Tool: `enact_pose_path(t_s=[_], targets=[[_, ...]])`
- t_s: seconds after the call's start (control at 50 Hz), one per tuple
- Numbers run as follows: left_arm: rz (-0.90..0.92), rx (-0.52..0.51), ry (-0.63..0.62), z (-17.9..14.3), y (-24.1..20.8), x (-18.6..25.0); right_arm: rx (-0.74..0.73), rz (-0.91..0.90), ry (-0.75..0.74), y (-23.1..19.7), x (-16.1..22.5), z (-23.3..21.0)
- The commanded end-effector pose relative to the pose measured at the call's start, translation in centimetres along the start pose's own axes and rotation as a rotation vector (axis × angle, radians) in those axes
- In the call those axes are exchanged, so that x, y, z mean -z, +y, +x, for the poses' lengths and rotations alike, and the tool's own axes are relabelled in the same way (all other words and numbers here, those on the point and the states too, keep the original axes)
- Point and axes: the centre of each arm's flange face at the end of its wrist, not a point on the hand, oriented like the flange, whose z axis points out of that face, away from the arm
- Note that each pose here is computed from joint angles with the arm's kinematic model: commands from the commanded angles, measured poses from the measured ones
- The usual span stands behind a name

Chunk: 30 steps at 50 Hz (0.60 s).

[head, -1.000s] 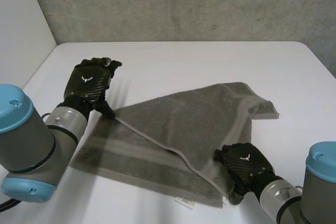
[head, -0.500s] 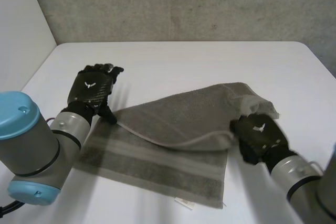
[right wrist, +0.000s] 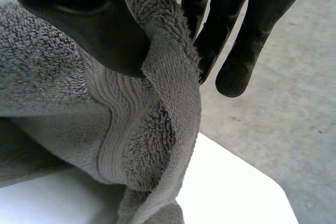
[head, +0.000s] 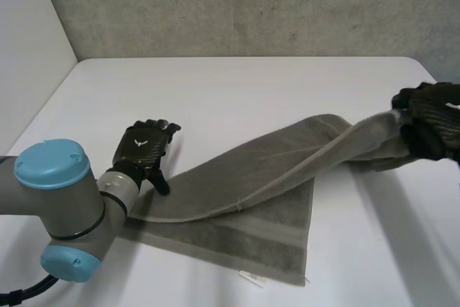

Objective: Fold the towel.

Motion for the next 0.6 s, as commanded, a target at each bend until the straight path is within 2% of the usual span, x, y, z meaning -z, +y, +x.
enact_pose_path(t_s=[0.02, 0.12, 0.26, 0.44, 0.6], targets=[[-0.007, 0.005, 0.018, 0.1, -0.3, 0.4, -0.084, -0.004, 0.059, 0.2, -0.2, 1.8], [-0.010, -0.001, 0.061, 0.3, -1.9, 1.6, -0.092, -0.026, 0.046, 0.9, -0.4, 1.5], [-0.116, 0.009, 0.106, 0.3, -4.2, 4.7, -0.097, -0.043, 0.044, 1.4, -0.8, 1.7], [-0.255, -0.027, 0.137, 0.8, -2.5, 7.8, -0.097, -0.049, 0.066, 1.6, -1.1, 2.2], [-0.260, -0.088, 0.112, 0.2, -1.3, 9.6, -0.109, -0.071, 0.061, 2.2, -1.3, 2.2]])
